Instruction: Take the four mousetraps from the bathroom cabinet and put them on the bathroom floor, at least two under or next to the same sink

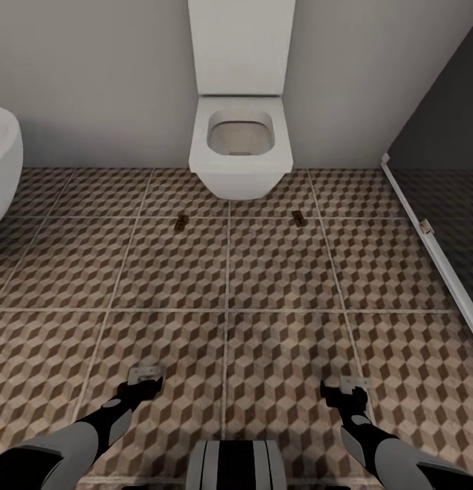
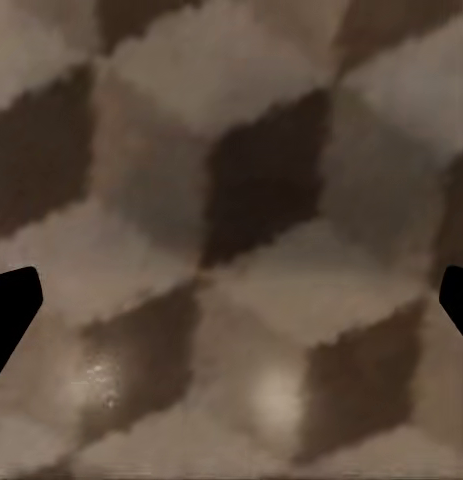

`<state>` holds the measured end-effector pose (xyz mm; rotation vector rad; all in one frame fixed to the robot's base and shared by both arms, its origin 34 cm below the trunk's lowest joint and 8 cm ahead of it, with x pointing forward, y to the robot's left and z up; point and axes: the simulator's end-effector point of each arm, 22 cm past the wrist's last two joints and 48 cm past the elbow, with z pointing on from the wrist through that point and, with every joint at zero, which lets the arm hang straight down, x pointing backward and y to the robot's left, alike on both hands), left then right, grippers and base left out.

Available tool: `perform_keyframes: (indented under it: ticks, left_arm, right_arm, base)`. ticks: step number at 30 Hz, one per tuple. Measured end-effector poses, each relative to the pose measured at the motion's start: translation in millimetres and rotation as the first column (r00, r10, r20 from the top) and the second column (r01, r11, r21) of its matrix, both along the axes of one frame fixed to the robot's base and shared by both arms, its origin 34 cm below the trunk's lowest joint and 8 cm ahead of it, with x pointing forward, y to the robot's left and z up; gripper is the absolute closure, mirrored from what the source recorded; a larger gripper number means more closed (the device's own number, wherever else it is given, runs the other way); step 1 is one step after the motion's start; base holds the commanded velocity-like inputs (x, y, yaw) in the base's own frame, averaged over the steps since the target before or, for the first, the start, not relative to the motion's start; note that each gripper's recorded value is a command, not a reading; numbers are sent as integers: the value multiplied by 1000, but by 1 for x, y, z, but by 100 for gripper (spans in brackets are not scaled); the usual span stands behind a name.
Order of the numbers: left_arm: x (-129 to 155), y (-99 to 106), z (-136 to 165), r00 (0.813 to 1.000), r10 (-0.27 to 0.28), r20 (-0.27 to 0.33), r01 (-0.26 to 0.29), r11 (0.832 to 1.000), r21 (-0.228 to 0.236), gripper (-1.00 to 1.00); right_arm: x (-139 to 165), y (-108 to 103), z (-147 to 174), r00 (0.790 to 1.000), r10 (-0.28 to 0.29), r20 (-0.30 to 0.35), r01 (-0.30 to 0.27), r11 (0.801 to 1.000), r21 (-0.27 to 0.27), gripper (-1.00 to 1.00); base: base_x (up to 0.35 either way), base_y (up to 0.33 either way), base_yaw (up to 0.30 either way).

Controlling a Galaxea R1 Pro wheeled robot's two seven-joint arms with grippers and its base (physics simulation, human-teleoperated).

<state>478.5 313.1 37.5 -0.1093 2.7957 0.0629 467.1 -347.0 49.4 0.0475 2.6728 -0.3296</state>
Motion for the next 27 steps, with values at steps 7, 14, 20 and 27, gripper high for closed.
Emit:
perform_keyframes:
  ticks: [7, 14, 20, 27]
  left_arm:
    - [0, -2, 0, 1000, -1, 0, 1, 1000, -3, -100]
    - [0, -4, 0, 1000, -2, 0, 2, 1000, -4, -100]
    - [0, -4, 0, 1000, -2, 0, 2, 1000, -5, -100]
    - [0, -5, 0, 1000, -3, -2, 3, 1000, -5, -100]
  right_arm:
    - [0, 0, 0, 1000, 0, 0, 0, 1000, 0, -100]
    - [0, 1, 0, 1000, 0, 0, 0, 1000, 1, -100]
    - [0, 0, 0, 1000, 0, 0, 0, 1000, 0, -100]
    - [0, 0, 0, 1000, 0, 0, 0, 1000, 0, -100]
  base:
    - [-27, 2, 0]
    - [-7, 1, 0]
    - [-2, 0, 0]
    - [0, 0, 0]
